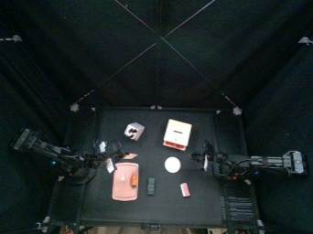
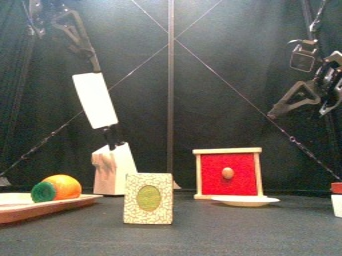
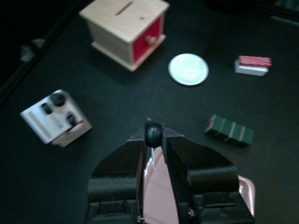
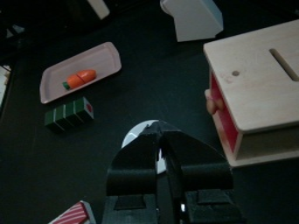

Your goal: Grab cleaver with both hands

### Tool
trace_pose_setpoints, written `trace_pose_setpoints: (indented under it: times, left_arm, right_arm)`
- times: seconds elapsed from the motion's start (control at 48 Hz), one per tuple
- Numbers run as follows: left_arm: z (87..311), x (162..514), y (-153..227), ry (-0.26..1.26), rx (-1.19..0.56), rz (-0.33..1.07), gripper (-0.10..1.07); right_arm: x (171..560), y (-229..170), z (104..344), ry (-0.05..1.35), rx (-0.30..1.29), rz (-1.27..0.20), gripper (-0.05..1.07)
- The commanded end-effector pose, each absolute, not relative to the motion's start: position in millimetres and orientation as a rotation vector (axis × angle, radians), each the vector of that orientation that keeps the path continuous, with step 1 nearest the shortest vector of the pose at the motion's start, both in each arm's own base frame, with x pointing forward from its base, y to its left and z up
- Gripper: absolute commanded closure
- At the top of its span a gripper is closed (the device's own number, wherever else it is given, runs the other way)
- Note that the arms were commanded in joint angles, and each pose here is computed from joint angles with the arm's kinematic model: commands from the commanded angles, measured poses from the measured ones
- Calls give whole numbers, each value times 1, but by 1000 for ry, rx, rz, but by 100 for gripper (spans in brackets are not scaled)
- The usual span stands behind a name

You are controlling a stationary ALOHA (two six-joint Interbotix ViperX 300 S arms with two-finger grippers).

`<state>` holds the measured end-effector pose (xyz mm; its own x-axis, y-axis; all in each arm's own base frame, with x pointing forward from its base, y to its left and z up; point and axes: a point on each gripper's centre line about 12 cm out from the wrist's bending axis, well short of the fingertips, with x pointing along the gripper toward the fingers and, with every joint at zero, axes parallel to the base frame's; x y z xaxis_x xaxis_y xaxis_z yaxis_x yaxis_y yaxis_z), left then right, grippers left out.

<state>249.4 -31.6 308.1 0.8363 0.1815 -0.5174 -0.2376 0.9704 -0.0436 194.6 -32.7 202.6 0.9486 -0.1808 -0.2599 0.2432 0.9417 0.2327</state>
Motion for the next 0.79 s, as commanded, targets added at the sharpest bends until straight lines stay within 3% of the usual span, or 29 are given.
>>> trace_pose_setpoints:
  times: [0.0, 0.479, 0.771]
  left_arm:
    - [311, 258, -42, 446, -90, 105, 43]
    - [273, 260, -35, 328, 11, -111, 43]
    - [247, 242, -21, 351, 17, -99, 43]
  right_arm:
    - [203, -28, 217, 176, 254, -187, 99]
    - [254, 15, 229, 86, 247, -25, 99]
    - [309, 40, 234, 126, 236, 30, 99]
